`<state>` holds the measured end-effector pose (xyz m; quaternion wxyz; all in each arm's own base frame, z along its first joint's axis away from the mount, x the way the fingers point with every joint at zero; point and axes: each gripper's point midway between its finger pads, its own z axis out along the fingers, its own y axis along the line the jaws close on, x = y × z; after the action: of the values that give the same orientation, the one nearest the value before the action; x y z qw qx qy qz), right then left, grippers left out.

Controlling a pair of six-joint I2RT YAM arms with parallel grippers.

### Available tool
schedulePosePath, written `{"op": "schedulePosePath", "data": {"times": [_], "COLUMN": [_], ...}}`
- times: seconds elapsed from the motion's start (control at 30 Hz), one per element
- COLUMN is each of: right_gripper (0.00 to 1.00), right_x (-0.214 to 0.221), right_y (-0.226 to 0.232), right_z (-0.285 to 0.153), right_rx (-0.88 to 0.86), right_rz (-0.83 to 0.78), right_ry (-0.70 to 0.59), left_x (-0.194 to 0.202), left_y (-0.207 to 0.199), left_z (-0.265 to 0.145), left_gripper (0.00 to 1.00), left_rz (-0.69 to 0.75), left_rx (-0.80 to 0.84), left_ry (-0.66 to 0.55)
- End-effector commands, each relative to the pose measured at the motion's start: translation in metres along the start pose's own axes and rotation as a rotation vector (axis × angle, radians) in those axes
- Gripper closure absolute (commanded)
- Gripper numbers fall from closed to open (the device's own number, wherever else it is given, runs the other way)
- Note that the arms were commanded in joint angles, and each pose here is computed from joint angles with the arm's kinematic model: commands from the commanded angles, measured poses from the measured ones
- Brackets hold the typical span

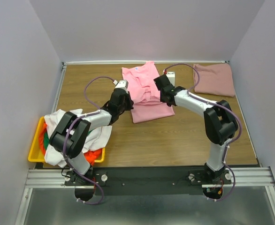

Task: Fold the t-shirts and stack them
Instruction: Fold the tshirt

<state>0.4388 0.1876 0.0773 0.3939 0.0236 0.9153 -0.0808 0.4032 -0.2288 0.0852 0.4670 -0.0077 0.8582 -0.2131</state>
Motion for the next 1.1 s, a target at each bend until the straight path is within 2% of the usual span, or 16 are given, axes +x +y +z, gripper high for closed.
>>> {"op": "schedulePosePath", "data": {"times": [0.0, 0.2, 0.53, 0.9, 1.07], "right_gripper": [0.99, 1.00, 1.00, 1.00, 1.00], "right_x": [-0.005, 0.020, 0.078, 0.116, 0.125], "right_y": [-0.002, -0.004, -0.017, -0.017, -0.010], "right_z": [-0.033, -0.069, -0.131, -0.180, -0.209], "right_rx": [-0.095, -0.189, -0.285, -0.332, -0.354], "right_rz": [0.070, 0.076, 0.108, 0.152, 0.144], "right_ry": [-0.008, 0.021, 0.059, 0.082, 0.067], "left_x": [-0.007, 0.011, 0.065, 0.083, 0.096], "left_y": [-0.017, -0.033, -0.068, -0.078, -0.080], "left_z": [-0.018, -0.044, -0.108, -0.164, -0.179], "left_gripper": [1.00, 1.00, 1.00, 1.00, 1.00], "left_rz": [0.000, 0.028, 0.010, -0.121, -0.148], "left_rx": [0.095, 0.183, 0.281, 0.316, 0.318], "left_ry": [-0.029, 0.001, 0.066, 0.042, 0.073]}}
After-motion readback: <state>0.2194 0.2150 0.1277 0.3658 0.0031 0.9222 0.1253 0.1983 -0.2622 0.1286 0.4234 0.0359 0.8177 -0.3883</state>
